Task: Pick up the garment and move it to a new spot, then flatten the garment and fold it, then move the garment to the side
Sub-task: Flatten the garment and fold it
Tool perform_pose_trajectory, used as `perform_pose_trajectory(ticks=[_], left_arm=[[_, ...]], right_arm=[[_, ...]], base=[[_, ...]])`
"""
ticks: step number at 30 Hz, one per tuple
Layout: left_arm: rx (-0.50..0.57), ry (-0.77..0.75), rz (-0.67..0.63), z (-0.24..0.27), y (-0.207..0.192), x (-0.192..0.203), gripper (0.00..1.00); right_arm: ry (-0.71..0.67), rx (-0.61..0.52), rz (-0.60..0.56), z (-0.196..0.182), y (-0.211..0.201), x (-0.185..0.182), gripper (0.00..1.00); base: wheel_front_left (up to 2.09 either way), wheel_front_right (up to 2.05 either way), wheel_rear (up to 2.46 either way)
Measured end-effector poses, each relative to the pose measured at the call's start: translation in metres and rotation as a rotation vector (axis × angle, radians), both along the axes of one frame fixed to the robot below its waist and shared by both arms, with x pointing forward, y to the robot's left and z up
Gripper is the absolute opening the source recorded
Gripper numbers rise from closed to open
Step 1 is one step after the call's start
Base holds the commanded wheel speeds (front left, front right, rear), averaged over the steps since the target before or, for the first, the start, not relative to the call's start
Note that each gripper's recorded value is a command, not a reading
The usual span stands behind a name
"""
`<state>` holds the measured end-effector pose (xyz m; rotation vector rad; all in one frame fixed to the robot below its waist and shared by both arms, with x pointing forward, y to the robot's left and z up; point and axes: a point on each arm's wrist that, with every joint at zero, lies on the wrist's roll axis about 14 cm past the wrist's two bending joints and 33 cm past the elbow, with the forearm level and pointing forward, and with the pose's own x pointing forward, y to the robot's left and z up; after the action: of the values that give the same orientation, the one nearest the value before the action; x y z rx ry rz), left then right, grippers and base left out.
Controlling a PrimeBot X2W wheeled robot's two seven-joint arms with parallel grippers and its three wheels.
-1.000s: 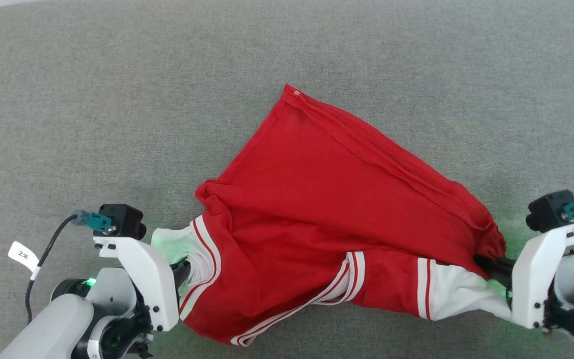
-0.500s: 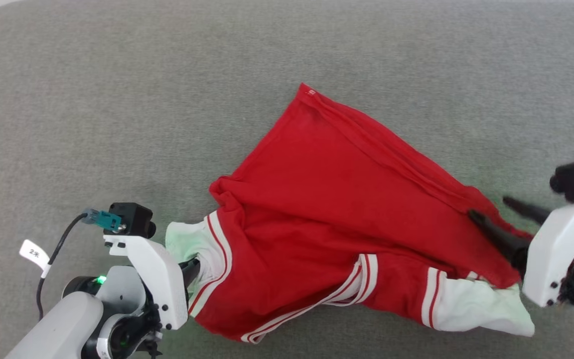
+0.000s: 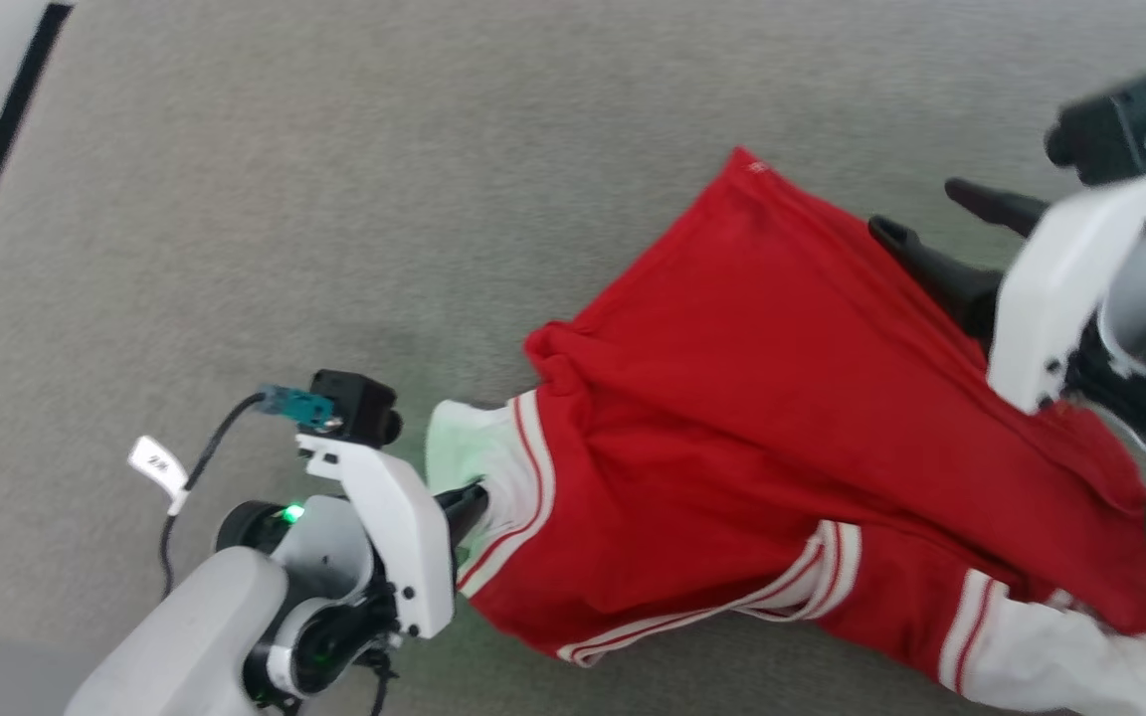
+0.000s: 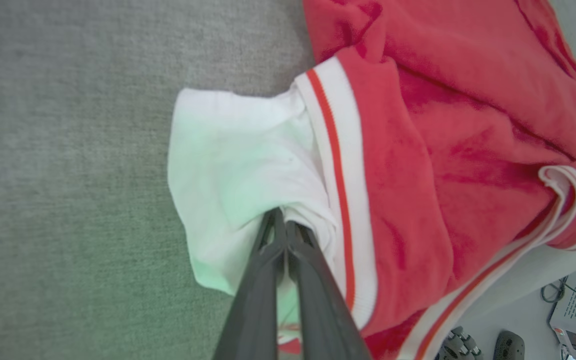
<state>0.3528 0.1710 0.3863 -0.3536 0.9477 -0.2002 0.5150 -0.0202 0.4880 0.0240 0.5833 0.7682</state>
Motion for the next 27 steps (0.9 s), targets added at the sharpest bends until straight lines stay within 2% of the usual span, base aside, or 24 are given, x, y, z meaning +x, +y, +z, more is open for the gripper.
perform_pose_trajectory(ticks=[4, 9, 15, 21, 22, 23, 27], left_arm=[[-0.001, 0.003, 0.018, -0.001, 0.004, -0.004, 0.0], [0.001, 0.012, 0.053, -0.004, 0.012, -0.01, 0.0], [0.01, 0.027, 0.096, -0.008, 0.023, -0.019, 0.0], [0.009, 0.041, 0.116, -0.011, 0.028, -0.026, 0.0], [0.007, 0.044, 0.118, -0.011, 0.029, -0.027, 0.0], [0.007, 0.045, 0.118, -0.012, 0.029, -0.027, 0.0], [0.032, 0.035, 0.102, -0.006, 0.037, -0.018, 0.0]], right_arm=[[0.034, -0.033, 0.059, -0.018, 0.03, 0.021, 1.0], [0.095, -0.135, 0.141, -0.053, 0.059, 0.031, 1.0], [0.16, -0.297, 0.178, -0.099, 0.063, 0.04, 1.0], [0.24, -0.334, 0.19, -0.117, 0.068, 0.037, 1.0], [0.236, -0.336, 0.198, -0.116, 0.07, 0.035, 0.44], [0.235, -0.328, 0.191, -0.116, 0.069, 0.035, 0.0], [0.206, -0.283, 0.174, -0.106, 0.069, 0.036, 0.0]], base=[[0.0, 0.0, 0.0], [0.0, 0.0, 0.0], [0.0, 0.0, 0.0], [0.0, 0.0, 0.0], [0.0, 0.0, 0.0], [0.0, 0.0, 0.0], [0.0, 0.0, 0.0]])
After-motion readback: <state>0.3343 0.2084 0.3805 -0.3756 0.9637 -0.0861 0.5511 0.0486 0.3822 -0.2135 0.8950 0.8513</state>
